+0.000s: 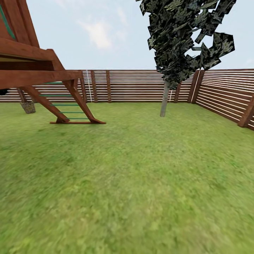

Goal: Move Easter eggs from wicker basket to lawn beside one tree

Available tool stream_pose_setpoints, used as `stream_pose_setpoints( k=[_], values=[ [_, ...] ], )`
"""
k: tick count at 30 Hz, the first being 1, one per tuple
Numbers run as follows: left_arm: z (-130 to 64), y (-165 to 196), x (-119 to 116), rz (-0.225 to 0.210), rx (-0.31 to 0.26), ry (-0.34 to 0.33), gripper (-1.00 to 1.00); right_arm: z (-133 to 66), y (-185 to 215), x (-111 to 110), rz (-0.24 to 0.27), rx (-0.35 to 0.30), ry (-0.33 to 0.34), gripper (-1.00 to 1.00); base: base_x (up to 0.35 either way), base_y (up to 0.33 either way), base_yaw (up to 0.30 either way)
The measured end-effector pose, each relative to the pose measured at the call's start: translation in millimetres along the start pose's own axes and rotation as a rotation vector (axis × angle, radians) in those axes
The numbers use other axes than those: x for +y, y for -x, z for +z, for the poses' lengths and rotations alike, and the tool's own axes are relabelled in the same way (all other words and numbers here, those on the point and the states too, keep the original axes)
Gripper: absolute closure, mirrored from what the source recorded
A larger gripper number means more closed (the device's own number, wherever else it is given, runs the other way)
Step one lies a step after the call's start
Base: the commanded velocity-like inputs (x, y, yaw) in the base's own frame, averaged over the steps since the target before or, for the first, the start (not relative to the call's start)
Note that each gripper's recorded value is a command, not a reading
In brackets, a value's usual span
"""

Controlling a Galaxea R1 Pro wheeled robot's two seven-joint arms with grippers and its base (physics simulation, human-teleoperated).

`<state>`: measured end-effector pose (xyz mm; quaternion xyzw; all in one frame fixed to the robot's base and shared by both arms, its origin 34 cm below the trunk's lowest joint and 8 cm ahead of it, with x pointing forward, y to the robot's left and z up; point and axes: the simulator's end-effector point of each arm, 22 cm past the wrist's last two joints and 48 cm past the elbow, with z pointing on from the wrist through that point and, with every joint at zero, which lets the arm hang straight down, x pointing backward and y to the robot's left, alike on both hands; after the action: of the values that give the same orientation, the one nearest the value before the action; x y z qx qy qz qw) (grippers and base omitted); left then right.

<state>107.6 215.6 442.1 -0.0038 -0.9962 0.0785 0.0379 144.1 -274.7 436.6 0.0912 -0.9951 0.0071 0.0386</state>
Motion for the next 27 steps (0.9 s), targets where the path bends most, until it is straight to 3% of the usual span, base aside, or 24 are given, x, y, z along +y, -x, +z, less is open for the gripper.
stream_pose_setpoints(
  k=[27],
  values=[
    [0.0, 0.0, 0.3, 0.0, 0.0, 0.0, -1.0, 0.0, 0.0, 0.0, 0.0, 0.0, 0.0, -1.0, 0.335, 0.0, 0.0]
  ],
)
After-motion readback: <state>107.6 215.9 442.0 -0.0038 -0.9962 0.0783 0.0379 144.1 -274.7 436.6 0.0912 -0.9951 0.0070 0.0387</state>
